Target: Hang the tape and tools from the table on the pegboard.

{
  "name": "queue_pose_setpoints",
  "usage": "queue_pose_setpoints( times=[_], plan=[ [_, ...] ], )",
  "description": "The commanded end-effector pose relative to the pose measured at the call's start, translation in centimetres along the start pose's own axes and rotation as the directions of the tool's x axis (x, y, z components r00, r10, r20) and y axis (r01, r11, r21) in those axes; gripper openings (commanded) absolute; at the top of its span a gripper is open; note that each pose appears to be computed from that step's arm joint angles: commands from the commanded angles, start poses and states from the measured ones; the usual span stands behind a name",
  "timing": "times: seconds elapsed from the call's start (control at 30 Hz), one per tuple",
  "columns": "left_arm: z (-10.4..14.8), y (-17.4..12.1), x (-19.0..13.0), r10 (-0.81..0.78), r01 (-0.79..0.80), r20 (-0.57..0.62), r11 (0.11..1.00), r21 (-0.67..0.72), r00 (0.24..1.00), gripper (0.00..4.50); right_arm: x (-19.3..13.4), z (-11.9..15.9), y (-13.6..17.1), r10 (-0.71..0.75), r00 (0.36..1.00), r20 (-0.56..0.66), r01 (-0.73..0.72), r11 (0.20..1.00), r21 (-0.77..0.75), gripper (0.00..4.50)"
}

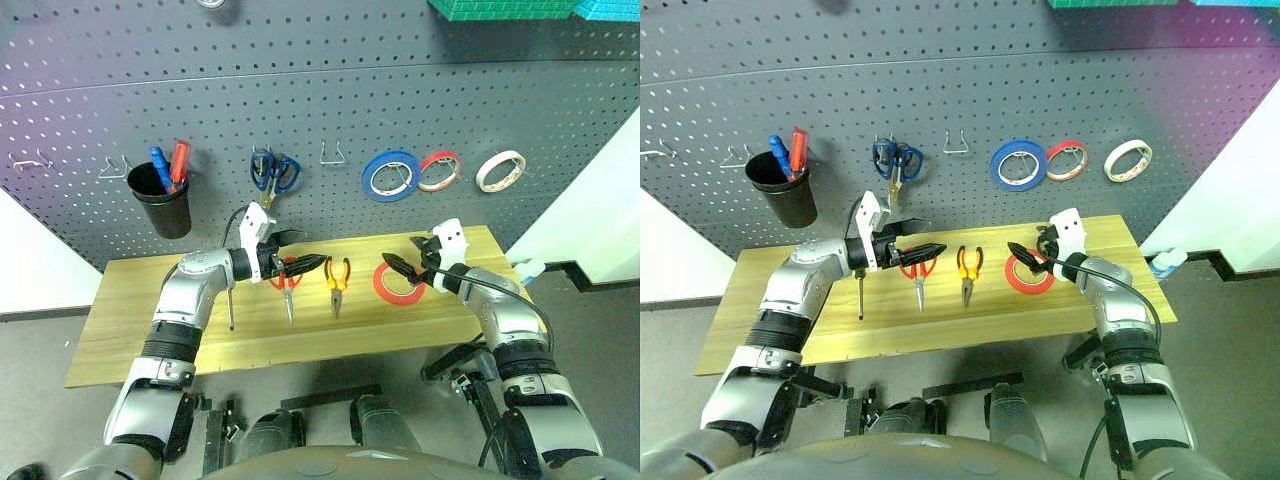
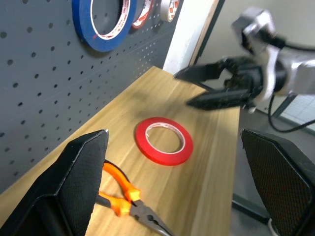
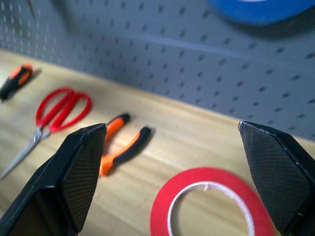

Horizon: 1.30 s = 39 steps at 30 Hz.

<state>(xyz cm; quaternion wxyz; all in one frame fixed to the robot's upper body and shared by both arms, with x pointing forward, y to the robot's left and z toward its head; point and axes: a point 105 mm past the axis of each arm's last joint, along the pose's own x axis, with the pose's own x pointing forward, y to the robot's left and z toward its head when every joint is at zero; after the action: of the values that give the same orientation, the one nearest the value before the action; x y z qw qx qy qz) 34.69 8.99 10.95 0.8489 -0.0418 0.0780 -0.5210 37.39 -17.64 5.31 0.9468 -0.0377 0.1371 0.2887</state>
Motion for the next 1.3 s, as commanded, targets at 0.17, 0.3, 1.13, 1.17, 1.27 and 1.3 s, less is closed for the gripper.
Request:
queue_pose_setpoints(
  times=[0.17,0.3,1.13,1.17,1.27,1.3],
  plan=[
    [0.9,-1.3,-0.5,-0.001,0.001,0.012,1.0,-0.001,1.0,4.49,0.3,-0.5,0.4,0.017,0.999,-0.042,-0.019,0.998,-0.053,4.5],
    [0.5,-1.9,-0.8,-0.001,0.001,0.001,1.0,-0.019,1.0,4.49,0.3,-0.9,0.3,0.015,0.998,-0.058,-0.018,0.999,-0.05,4.5],
    [0.0,-3.3,-1.3,-0.034,0.033,-0.035,0.999,-0.034,0.999,4.49,-1.2,-3.3,-1.0,-0.062,0.946,-0.317,-0.038,0.952,-0.303,4.5],
    [0.0,-3.4,-1.5,-0.041,0.04,-0.045,0.999,-0.025,0.998,4.49,-1.2,-3.3,-1.0,-0.056,0.943,-0.328,-0.05,0.951,-0.305,4.5],
    [0.1,-3.7,-2.1,-0.059,0.058,-0.061,0.998,-0.013,0.996,4.49,-1.1,-3.2,-0.9,-0.043,0.935,-0.351,-0.072,0.949,-0.308,4.5],
    [0.4,-3.9,-2.3,-0.064,0.064,-0.062,0.998,-0.001,0.996,4.49,-1.1,-3.3,-0.9,-0.042,0.929,-0.367,-0.078,0.949,-0.307,4.5]
  ],
)
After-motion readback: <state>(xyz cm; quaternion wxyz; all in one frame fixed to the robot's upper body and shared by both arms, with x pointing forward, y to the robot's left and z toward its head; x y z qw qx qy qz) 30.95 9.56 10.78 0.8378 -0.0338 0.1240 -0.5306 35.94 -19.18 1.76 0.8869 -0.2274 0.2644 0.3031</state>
